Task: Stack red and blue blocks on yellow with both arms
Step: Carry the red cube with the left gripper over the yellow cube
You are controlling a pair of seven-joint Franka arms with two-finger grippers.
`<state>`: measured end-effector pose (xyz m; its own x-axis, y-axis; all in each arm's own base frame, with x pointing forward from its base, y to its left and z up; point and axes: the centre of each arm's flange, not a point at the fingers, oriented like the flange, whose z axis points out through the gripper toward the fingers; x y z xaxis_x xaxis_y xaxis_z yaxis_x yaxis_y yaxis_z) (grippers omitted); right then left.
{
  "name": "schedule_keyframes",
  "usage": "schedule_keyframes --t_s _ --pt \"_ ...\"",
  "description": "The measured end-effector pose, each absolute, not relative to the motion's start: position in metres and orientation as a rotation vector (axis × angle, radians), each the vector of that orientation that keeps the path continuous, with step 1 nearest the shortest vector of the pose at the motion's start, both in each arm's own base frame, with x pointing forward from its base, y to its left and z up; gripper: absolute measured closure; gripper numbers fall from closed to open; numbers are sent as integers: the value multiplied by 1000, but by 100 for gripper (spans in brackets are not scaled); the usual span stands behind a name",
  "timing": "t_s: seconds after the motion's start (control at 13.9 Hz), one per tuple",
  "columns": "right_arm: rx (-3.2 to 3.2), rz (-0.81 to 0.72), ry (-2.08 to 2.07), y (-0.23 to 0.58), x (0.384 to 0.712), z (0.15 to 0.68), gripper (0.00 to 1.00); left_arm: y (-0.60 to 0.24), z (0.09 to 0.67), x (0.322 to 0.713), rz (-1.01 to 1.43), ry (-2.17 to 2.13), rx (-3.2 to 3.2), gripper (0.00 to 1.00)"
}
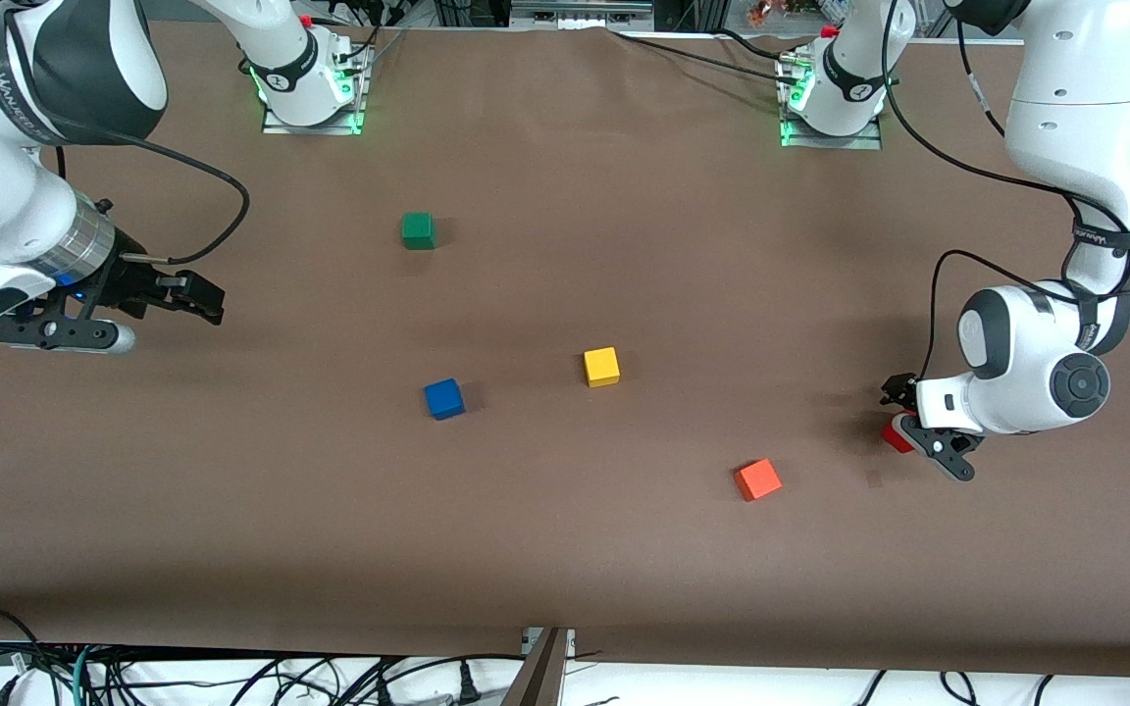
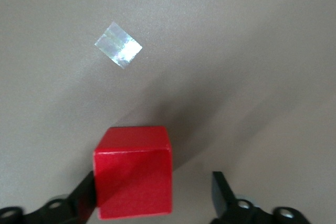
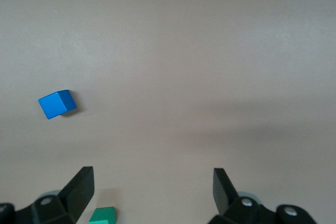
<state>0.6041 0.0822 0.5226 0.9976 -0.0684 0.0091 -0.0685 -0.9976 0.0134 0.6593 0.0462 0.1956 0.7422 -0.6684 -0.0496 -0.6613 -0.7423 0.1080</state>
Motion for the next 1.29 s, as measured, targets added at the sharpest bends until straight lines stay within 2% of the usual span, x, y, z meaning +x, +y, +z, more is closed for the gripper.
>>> schedule_keyframes --t_s 0.14,0.22,0.5,0.79,1.0,1.29 --pt "3126 14 -107 82 604 523 0 46 196 659 -128 -1080 2858 36" --pt "3126 13 -107 82 604 523 0 44 200 661 -118 -1063 2865 44" --pt "3124 -2 -107 82 605 518 0 -20 248 671 -48 -906 2910 44" --pt "3120 -18 -107 83 606 512 0 -162 316 671 -44 -603 2983 44" --pt "3120 -17 -106 83 606 512 0 -297 336 635 -27 -315 3026 44" --pt "3120 -17 -106 83 606 512 0 -408 314 580 -85 -102 3060 44"
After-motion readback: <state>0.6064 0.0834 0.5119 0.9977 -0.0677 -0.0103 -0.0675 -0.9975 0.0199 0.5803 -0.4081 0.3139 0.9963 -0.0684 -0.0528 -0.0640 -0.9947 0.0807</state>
